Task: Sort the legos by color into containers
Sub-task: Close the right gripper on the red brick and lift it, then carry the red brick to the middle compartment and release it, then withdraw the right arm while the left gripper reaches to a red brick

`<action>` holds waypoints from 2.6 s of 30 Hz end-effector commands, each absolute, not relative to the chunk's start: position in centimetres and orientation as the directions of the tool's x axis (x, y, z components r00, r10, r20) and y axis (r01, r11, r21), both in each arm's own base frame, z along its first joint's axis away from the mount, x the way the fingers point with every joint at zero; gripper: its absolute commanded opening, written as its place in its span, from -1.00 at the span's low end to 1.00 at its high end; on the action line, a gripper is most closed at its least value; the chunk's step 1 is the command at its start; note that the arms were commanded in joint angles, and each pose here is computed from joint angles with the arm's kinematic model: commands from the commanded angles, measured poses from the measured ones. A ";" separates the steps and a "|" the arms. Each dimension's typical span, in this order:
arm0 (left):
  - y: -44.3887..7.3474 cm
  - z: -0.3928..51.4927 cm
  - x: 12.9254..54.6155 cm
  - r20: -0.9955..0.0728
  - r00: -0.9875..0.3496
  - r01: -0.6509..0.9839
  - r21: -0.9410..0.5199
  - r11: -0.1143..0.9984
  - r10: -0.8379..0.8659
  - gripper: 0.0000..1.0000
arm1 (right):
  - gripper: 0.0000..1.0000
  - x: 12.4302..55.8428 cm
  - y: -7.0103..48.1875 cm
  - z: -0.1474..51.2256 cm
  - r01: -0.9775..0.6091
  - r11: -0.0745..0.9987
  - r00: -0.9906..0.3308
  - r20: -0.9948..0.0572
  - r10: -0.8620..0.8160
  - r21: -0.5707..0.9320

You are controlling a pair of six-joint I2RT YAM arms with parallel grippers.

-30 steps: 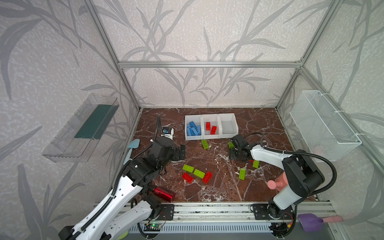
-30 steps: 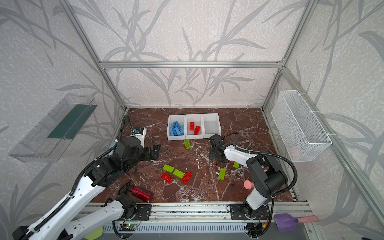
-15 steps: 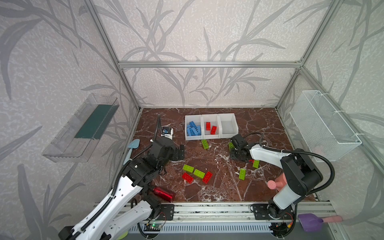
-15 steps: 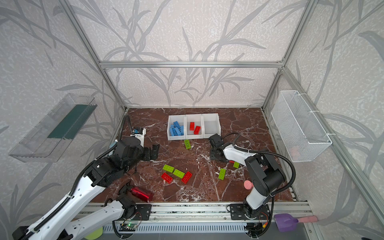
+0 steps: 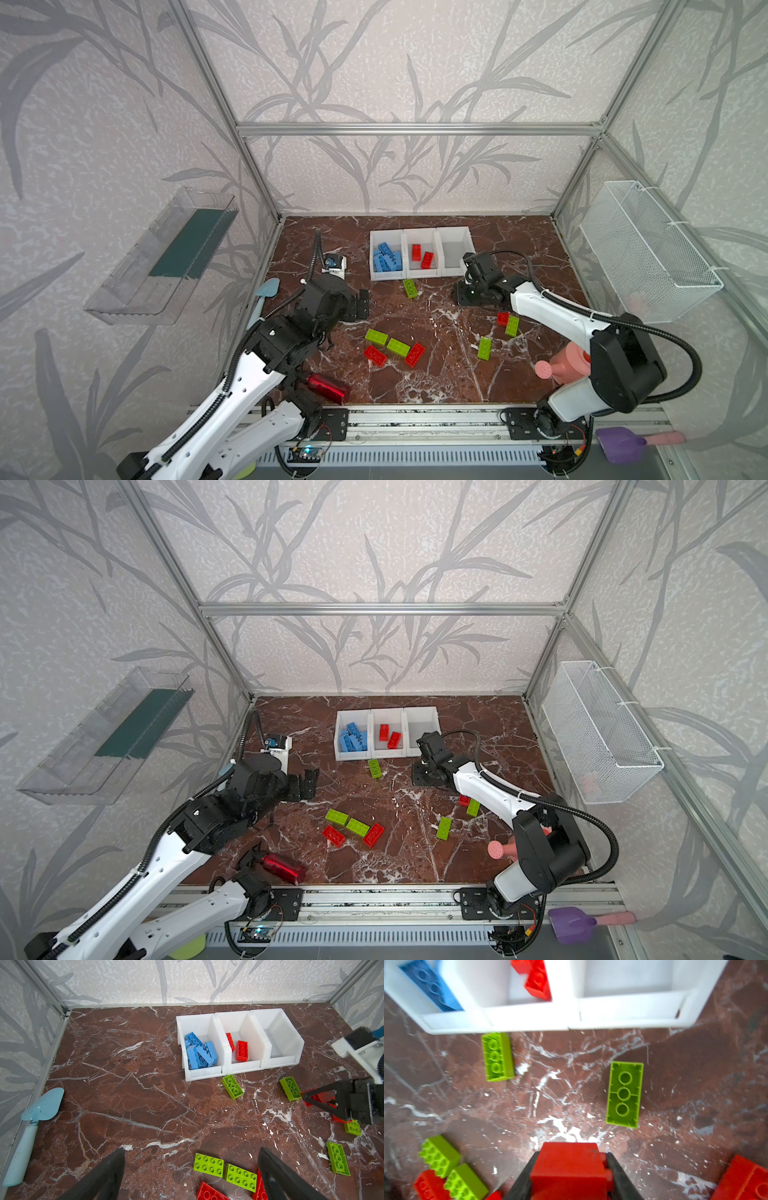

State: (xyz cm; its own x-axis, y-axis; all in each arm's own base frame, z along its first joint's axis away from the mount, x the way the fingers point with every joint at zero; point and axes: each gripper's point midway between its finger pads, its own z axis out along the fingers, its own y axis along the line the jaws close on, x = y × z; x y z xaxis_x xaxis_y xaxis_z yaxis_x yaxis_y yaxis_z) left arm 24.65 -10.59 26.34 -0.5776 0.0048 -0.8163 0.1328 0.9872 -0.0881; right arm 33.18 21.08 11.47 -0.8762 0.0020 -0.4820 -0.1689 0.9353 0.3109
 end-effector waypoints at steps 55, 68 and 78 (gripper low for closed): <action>-12.2 19.2 22.8 -0.632 -0.771 0.074 -0.211 0.975 -0.078 0.89 | 0.53 44.6 27.8 21.2 -0.364 0.863 -0.734 -0.678 -0.033 0.352; -12.2 11.7 19.0 -0.487 -0.848 -0.086 -0.263 0.961 -0.210 0.72 | 0.56 34.1 21.4 22.2 -0.319 0.850 -0.681 -0.725 0.103 0.420; -14.1 7.6 18.8 -0.440 -0.881 -0.094 -0.200 0.975 -0.175 0.71 | 0.60 30.0 16.8 18.4 -0.252 0.916 -0.678 -0.732 0.064 0.313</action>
